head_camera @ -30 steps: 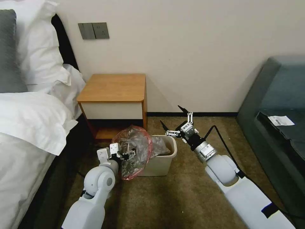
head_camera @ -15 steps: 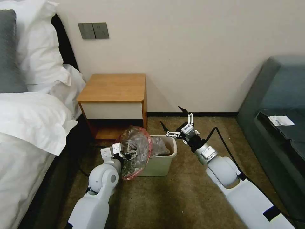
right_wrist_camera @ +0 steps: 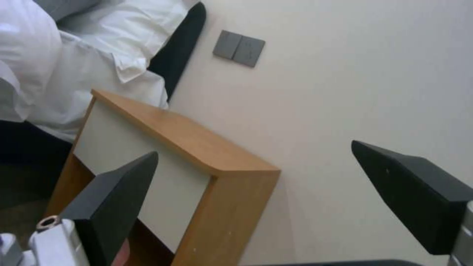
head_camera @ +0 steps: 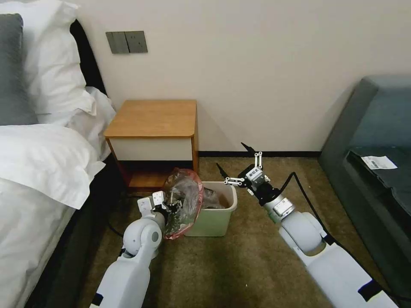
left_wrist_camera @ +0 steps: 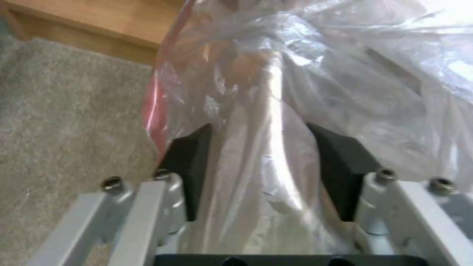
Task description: Pick up the garbage bag from the table and place it over the trash can.
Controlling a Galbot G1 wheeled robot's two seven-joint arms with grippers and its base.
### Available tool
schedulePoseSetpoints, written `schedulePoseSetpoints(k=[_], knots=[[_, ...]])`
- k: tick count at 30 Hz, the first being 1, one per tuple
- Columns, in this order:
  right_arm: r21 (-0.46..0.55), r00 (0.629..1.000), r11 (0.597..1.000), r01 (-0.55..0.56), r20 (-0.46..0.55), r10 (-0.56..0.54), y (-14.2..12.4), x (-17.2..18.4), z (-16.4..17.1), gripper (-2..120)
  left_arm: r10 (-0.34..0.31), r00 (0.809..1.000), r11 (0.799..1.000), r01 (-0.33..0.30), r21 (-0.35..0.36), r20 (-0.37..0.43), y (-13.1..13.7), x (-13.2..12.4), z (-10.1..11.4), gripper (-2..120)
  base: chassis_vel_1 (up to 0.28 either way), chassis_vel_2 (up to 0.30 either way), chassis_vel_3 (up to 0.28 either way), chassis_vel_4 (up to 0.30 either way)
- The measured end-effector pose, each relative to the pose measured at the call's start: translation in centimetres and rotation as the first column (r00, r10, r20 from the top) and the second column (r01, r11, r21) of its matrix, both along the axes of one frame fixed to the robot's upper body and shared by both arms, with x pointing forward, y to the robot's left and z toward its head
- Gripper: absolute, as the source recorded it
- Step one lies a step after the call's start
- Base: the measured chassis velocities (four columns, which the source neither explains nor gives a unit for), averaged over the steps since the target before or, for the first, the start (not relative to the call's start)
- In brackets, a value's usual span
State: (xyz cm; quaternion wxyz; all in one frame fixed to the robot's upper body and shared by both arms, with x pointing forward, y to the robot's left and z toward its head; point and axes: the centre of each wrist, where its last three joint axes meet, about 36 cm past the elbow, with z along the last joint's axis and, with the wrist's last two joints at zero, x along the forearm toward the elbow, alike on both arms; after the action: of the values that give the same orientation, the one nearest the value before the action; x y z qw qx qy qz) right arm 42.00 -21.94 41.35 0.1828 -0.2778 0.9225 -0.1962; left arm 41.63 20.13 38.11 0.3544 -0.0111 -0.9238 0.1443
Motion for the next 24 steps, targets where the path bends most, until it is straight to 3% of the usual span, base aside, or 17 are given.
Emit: schedulePoseSetpoints(k=[14,24], knots=[[0.001,1.000,1.000,-0.007,0.005,0.007,0.0,-0.2,0.4,100,-0.003,1.000,1.000,0.003,0.020,0.012,-0.1,-0.7,-0.3,3,0.000,0.000,0.000,0.000],[0.032,1.000,0.999,-0.009,-0.011,0.009,0.8,-0.3,0.3,100,0.032,0.998,0.999,-0.033,0.025,0.062,-0.3,-1.7,-0.3,3,0.000,0.000,0.000,0.000]])
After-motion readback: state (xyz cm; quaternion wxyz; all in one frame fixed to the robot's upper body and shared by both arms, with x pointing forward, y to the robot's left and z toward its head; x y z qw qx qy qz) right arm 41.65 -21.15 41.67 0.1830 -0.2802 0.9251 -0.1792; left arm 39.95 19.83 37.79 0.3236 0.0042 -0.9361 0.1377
